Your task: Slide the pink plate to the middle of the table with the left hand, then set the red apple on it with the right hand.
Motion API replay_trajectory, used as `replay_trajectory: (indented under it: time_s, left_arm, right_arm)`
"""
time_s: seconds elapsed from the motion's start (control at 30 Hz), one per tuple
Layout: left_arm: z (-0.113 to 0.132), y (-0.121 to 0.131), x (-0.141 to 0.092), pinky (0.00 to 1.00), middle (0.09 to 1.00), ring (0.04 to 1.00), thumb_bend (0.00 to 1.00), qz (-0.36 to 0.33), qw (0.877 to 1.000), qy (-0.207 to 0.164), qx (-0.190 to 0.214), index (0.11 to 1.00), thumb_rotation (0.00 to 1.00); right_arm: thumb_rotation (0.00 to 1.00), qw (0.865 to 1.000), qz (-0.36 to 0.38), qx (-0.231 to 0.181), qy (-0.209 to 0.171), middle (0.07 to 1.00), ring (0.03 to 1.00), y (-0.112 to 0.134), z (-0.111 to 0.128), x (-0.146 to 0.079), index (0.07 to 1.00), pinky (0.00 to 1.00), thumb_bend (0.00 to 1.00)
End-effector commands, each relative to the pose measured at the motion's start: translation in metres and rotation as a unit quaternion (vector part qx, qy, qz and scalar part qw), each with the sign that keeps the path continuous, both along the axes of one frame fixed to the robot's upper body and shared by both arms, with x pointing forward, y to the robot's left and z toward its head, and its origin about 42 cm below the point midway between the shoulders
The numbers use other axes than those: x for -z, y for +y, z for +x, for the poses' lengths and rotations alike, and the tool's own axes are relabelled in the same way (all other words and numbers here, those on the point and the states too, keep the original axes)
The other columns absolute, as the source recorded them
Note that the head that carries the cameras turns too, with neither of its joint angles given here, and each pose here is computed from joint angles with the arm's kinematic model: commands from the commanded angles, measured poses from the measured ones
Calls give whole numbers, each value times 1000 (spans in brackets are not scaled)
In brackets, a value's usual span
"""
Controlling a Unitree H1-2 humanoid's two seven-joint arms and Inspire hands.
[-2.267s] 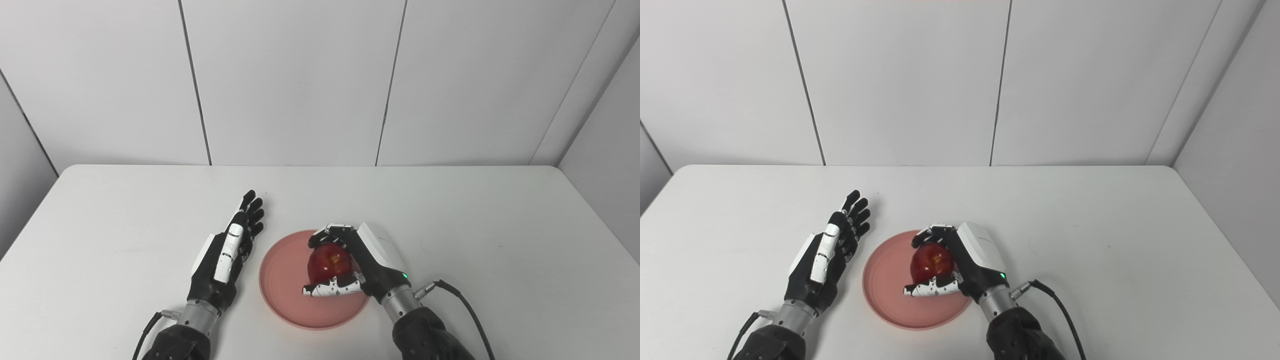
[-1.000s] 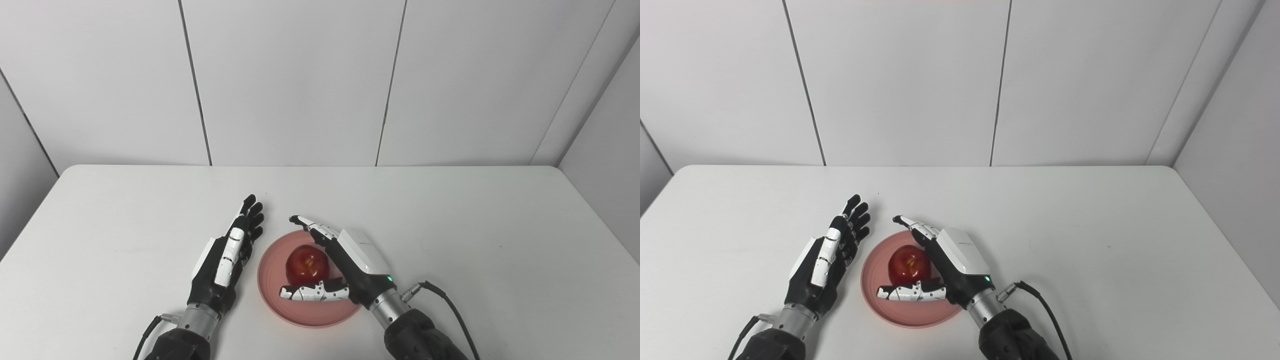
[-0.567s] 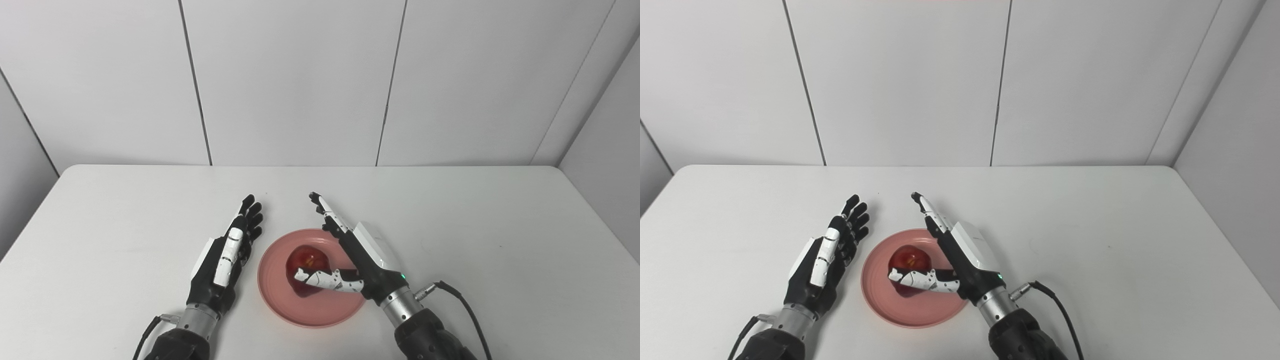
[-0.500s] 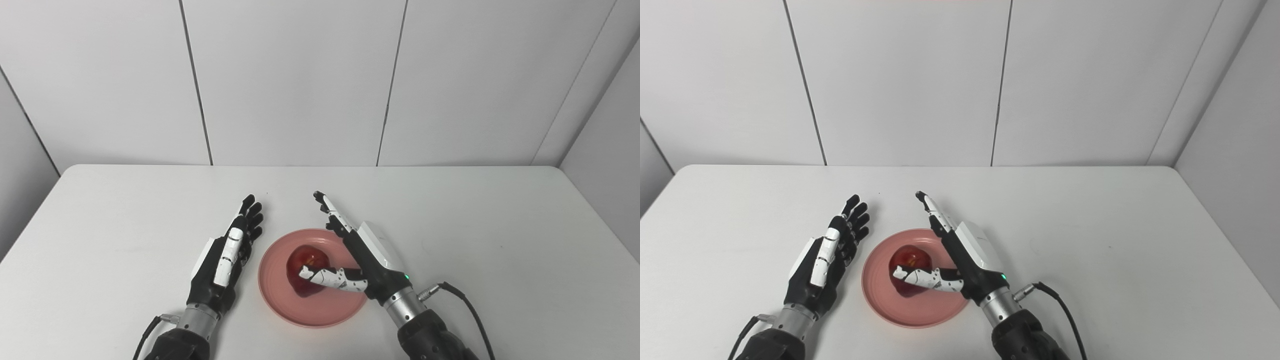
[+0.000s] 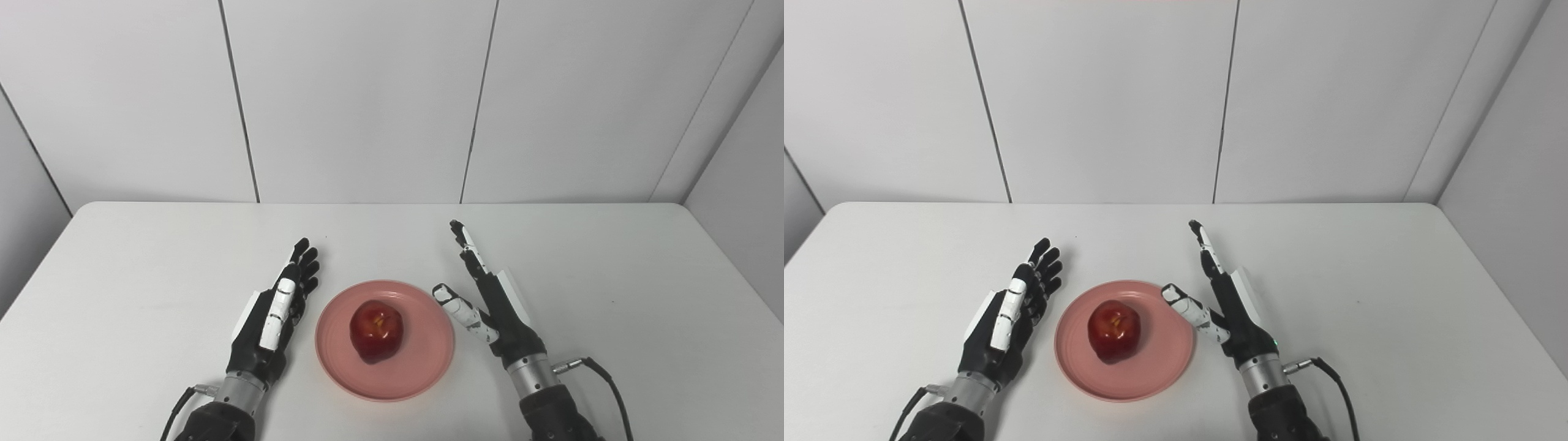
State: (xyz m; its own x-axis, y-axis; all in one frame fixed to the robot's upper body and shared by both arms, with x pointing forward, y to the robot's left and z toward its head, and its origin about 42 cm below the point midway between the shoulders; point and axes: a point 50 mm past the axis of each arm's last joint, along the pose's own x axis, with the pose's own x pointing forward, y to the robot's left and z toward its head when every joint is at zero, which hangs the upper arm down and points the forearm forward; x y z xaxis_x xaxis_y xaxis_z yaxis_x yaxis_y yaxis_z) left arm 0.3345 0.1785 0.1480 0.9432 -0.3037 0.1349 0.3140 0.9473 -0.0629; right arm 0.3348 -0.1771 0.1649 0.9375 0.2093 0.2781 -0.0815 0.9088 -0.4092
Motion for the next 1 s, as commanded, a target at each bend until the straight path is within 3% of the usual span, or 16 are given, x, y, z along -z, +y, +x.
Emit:
replay_trajectory:
  time_s: [0.0, 0.5, 0.7, 0.97]
  left_arm:
    - [9, -2, -19, 1000, 1000, 1000, 586, -5, 999, -34, 1, 1000, 1000]
    - [12, 3, -19, 1000, 1000, 1000, 583, -5, 999, -43, -2, 1000, 1000]
    - [15, 7, -21, 1000, 1000, 1000, 607, -3, 999, -34, -7, 1000, 1000]
    - [16, 9, -26, 1000, 1000, 1000, 617, 2, 999, -36, -8, 1000, 1000]
  right_arm:
    - [1000, 999, 22, 8, -22, 1000, 987, 1, 5, -10, 1000, 964, 655]
    - [1000, 995, 85, 54, 26, 981, 940, -6, 2, 2, 1000, 944, 670]
    - [1000, 993, 91, 70, 41, 995, 992, -5, -1, 2, 1000, 990, 673]
    - [1000, 992, 106, 67, 34, 993, 964, -4, 0, 2, 1000, 979, 666]
